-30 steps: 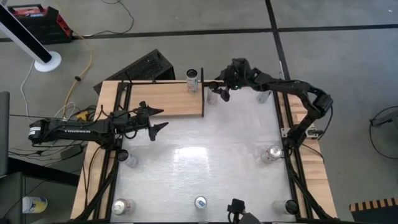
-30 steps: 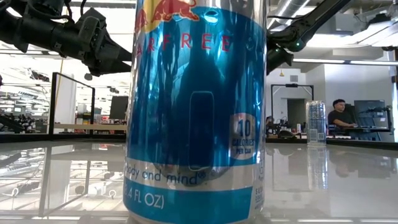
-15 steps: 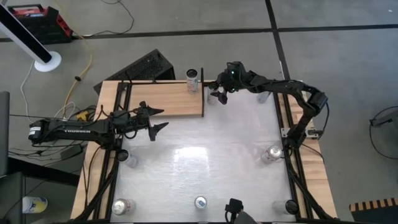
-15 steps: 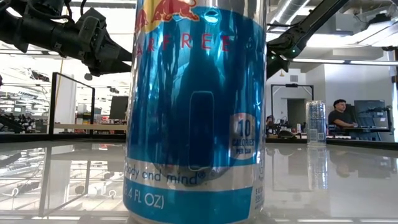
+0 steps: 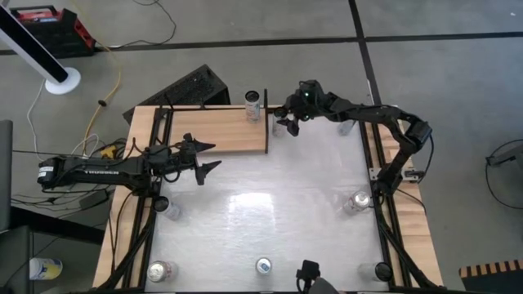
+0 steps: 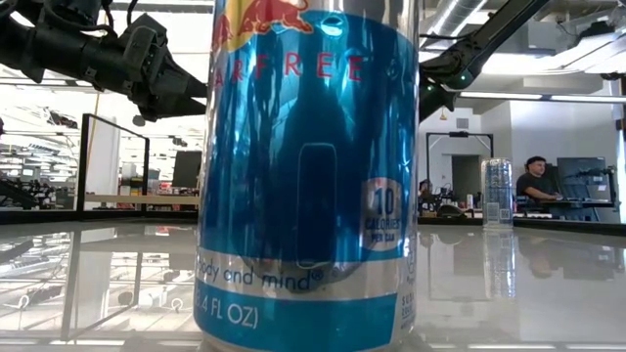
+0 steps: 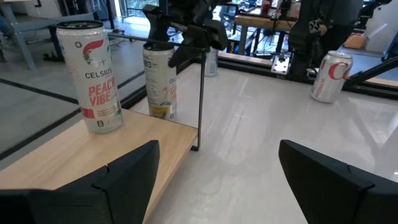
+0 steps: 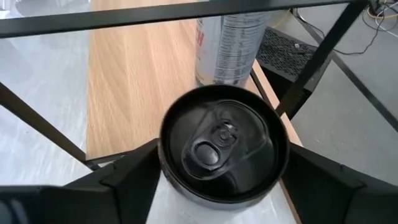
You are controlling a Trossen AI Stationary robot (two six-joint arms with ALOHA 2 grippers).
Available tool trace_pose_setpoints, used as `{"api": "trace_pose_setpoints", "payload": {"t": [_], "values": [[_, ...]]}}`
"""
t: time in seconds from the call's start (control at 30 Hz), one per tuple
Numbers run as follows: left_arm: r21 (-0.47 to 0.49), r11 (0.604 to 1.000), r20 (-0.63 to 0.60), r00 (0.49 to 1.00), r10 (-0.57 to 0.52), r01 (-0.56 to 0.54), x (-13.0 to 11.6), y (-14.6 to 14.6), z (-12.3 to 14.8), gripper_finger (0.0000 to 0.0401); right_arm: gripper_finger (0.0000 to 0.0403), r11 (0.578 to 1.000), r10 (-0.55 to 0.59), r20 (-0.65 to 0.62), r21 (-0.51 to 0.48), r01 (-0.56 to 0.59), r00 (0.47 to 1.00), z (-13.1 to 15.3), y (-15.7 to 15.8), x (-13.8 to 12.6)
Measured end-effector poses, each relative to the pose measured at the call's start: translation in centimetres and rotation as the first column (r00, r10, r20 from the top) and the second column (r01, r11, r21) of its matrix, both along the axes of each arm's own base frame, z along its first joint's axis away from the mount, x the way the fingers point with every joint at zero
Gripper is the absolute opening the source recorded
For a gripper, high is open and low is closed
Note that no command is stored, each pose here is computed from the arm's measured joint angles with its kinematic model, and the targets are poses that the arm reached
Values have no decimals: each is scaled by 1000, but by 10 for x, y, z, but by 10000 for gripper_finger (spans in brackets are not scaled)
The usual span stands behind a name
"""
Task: Place canned beverage on shelf
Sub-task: Put the top tropical vibe celsius soda can beside the peach vibe celsius soda can on the shelf
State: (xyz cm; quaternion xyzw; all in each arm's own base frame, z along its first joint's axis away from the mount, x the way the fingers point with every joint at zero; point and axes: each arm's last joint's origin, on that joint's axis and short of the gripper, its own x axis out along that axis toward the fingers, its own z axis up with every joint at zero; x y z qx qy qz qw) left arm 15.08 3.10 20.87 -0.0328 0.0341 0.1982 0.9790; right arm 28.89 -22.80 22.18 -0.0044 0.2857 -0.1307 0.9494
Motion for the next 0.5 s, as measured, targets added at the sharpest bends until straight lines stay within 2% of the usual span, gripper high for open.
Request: {"api": "trace_pose_setpoints", "payload": {"t": [0.17,0.37,0.5], "values": [[-5,1000,2,1000,1,-1,0,0,0,318,282,1000,-10,-5,-8,10,1000,0,0,0],[-9,1000,4,1000,1,-1,0,0,0,318,283,997,-56,-37,-61,54,998,5,0,-4],[-9,1000,5,1000,1,-1,0,0,0,318,285,993,-73,-24,-96,71,997,20,5,-10]]}}
